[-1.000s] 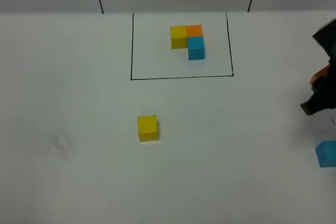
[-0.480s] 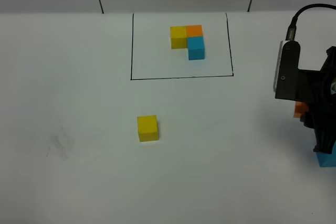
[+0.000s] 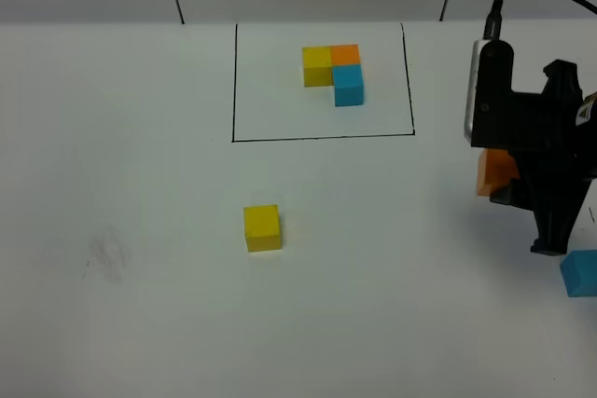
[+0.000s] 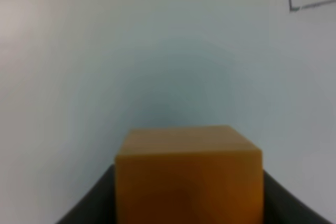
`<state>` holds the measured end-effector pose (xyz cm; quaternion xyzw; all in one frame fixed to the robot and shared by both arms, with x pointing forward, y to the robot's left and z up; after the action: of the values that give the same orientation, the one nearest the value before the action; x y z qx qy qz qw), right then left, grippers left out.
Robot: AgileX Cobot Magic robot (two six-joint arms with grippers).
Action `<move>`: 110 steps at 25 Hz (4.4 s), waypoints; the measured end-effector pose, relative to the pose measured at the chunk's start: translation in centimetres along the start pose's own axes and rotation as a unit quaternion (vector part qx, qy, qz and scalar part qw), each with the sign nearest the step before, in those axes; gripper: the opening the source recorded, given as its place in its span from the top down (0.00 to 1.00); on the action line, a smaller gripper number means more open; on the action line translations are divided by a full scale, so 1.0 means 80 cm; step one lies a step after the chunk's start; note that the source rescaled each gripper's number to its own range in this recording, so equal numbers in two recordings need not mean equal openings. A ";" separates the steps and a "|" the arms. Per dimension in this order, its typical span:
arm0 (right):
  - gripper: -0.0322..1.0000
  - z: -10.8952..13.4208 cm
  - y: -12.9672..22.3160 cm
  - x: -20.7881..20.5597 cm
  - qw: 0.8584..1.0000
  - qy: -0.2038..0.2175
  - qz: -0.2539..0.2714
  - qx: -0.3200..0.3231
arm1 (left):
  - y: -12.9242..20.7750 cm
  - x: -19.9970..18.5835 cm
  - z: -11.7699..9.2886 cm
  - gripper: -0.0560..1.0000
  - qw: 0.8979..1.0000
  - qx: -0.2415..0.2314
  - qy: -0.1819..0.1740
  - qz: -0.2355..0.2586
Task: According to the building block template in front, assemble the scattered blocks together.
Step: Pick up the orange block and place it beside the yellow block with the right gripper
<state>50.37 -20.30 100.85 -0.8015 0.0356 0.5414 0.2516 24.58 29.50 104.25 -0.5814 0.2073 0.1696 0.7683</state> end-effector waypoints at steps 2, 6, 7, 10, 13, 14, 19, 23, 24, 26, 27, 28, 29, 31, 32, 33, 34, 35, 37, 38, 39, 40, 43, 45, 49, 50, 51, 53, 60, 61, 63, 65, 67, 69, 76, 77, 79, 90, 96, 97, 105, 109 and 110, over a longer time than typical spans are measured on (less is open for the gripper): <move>0.51 -0.005 -0.013 -0.008 1.000 -0.007 -0.016 -0.006 | 0.000 0.000 0.000 0.95 1.000 0.000 0.000 0.000; 0.51 -0.004 -0.046 -0.012 0.999 -0.021 -0.028 -0.039 | 0.000 0.000 0.000 0.95 1.000 0.000 0.000 0.000; 0.51 -0.002 -0.056 -0.011 0.998 -0.025 -0.032 -0.049 | 0.000 0.000 0.000 0.95 1.000 0.000 0.000 0.000; 0.51 0.004 -0.084 -0.005 0.996 -0.037 -0.040 -0.074 | 0.000 0.000 0.000 0.95 1.000 0.000 0.000 0.000; 0.51 0.014 -0.106 0.009 0.994 -0.058 -0.036 -0.088 | 0.000 0.000 0.000 0.95 1.000 0.000 0.000 0.000; 0.51 0.017 -0.113 0.016 0.993 -0.065 -0.033 -0.090 | 0.000 0.000 0.000 0.95 1.000 0.000 0.000 0.000; 0.51 0.042 -0.143 0.055 0.992 -0.088 -0.027 -0.089 | 0.000 0.000 0.000 0.95 1.000 0.000 0.000 0.000; 0.51 0.058 -0.156 0.086 0.993 -0.093 -0.027 -0.068 | 0.000 0.000 0.000 0.95 1.000 0.000 0.000 0.000; 0.51 0.060 -0.156 0.091 0.993 -0.095 -0.025 -0.062 | 0.000 0.000 0.000 0.95 1.000 0.000 0.000 0.000; 0.51 0.063 -0.154 0.104 0.994 -0.101 -0.014 -0.050 | 0.000 0.000 0.000 0.95 1.000 0.000 0.000 0.000; 0.51 0.063 -0.153 0.109 0.994 -0.103 -0.011 -0.045 | 0.000 0.000 0.000 0.95 1.000 0.000 0.000 0.000; 0.51 0.064 -0.153 0.112 0.994 -0.104 -0.007 -0.044 | 0.000 0.000 0.000 0.95 1.000 0.000 0.000 0.000; 0.51 0.065 -0.152 0.117 0.993 -0.107 -0.003 -0.044 | 0.000 0.000 0.000 0.95 1.000 0.000 0.000 0.000; 0.51 0.067 -0.150 0.123 0.993 -0.111 0.003 -0.044 | 0.000 0.000 0.000 0.95 1.000 0.000 0.000 0.000; 0.51 0.069 -0.149 0.126 0.992 -0.114 0.006 -0.048 | 0.000 0.000 0.000 0.95 1.000 0.000 0.000 0.000; 0.51 0.071 -0.148 0.127 0.992 -0.117 0.009 -0.053 | 0.000 0.000 0.000 0.95 1.000 0.000 0.000 0.000; 0.51 0.074 -0.148 0.129 0.991 -0.122 0.013 -0.060 | 0.000 0.000 0.000 0.95 1.000 0.000 0.000 0.000; 0.51 0.077 -0.147 0.130 0.989 -0.128 0.018 -0.069 | 0.000 0.000 0.000 0.95 1.000 0.000 0.000 0.000; 0.51 0.082 -0.146 0.133 0.988 -0.135 0.023 -0.076 | 0.000 0.000 0.000 0.95 1.000 0.000 0.000 0.000; 0.51 0.082 -0.146 0.134 0.987 -0.135 0.024 -0.078 | 0.000 0.000 0.000 0.95 1.000 0.000 0.000 0.000; 0.51 0.083 -0.146 0.135 0.987 -0.136 0.025 -0.078 | 0.000 0.000 0.000 0.95 1.000 0.000 0.000 0.000; 0.51 0.083 -0.145 0.136 0.987 -0.137 0.026 -0.079 | 0.000 0.000 0.000 0.95 1.000 0.000 0.000 0.000; 0.51 0.082 -0.147 0.138 0.987 -0.135 0.023 -0.079 | 0.000 0.000 0.000 0.95 1.000 0.000 0.000 0.000; 0.51 0.079 -0.152 0.138 0.988 -0.133 0.020 -0.075 | 0.000 0.000 0.000 0.95 1.000 0.000 0.000 0.000; 0.51 0.070 -0.173 0.135 0.989 -0.130 0.012 -0.072 | 0.000 0.000 0.000 0.95 1.000 0.000 0.000 0.000; 0.51 0.069 -0.179 0.136 0.989 -0.129 0.011 -0.075 | 0.000 0.000 0.000 0.95 1.000 0.000 0.000 0.000; 0.51 0.070 -0.182 0.137 0.989 -0.128 0.011 -0.078 | 0.000 0.000 0.000 0.95 1.000 0.000 0.000 0.000; 0.51 0.072 -0.189 0.140 0.988 -0.128 0.009 -0.083 | 0.000 0.000 0.000 0.95 1.000 0.000 0.000 0.000; 0.51 0.078 -0.191 0.165 0.987 -0.134 0.023 -0.080 | 0.000 0.000 0.000 0.95 1.000 0.000 0.000 0.000; 0.51 0.077 -0.192 0.166 0.988 -0.129 0.019 -0.078 | 0.000 0.000 0.000 0.95 1.000 0.000 0.000 0.000; 0.51 0.078 -0.196 0.167 0.990 -0.118 0.014 -0.079 | 0.000 0.000 0.000 0.95 1.000 0.000 0.000 0.000; 0.51 0.079 -0.198 0.168 0.990 -0.112 0.012 -0.081 | 0.000 0.000 0.000 0.95 1.000 0.000 0.000 0.000; 0.51 0.081 -0.197 0.172 0.990 -0.112 0.016 -0.082 | 0.000 0.000 0.000 0.95 1.000 0.000 0.000 0.000; 0.51 0.083 -0.195 0.179 0.990 -0.115 0.021 -0.082 | 0.000 0.000 0.000 0.95 1.000 0.000 0.000 0.000; 0.51 0.086 -0.190 0.191 0.988 -0.122 0.034 -0.083 | 0.000 0.000 0.000 0.95 1.000 0.000 0.000 0.000; 0.51 0.087 -0.189 0.193 0.988 -0.123 0.035 -0.083 | 0.000 0.000 0.000 0.95 1.000 0.000 0.000 0.000; 0.51 0.088 -0.187 0.197 0.988 -0.125 0.039 -0.083 | 0.000 0.000 0.000 0.95 1.000 0.000 0.000 0.000; 0.51 0.090 -0.186 0.203 0.988 -0.126 0.040 -0.084 | 0.000 0.000 0.000 0.95 1.000 0.000 0.000 0.000; 0.51 0.090 -0.186 0.205 0.987 -0.126 0.039 -0.092 | 0.000 0.000 0.000 0.95 1.000 0.000 0.000 0.000; 0.51 0.091 -0.185 0.208 0.987 -0.127 0.040 -0.092 | 0.000 0.000 0.000 0.95 1.000 0.000 0.000 0.000; 0.51 0.093 -0.183 0.218 0.986 -0.129 0.044 -0.094 | 0.000 0.000 0.000 0.95 1.000 0.000 0.000 0.000; 0.51 0.096 -0.179 0.227 0.985 -0.133 0.050 -0.095 | 0.000 0.000 0.000 0.95 1.000 0.000 0.000 0.000; 0.51 0.097 -0.179 0.229 0.985 -0.134 0.051 -0.096 | 0.000 0.000 0.000 0.95 1.000 0.000 0.000 0.000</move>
<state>56.05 -0.49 87.61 -0.7391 -0.0093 0.6570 0.1482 24.58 29.50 104.25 -0.5814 0.2073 0.1696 0.7683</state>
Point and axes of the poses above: a point on each arm's last joint axis where the gripper is mounted, x pointing out along that axis toward the gripper, z along the wrist's bending axis when the last joint is at zero, y = z × x, the point moved 3 cm from there along x, pointing out along that axis toward the gripper, and after that the axes turned 13 degrees about x, right-handed, at the moved point
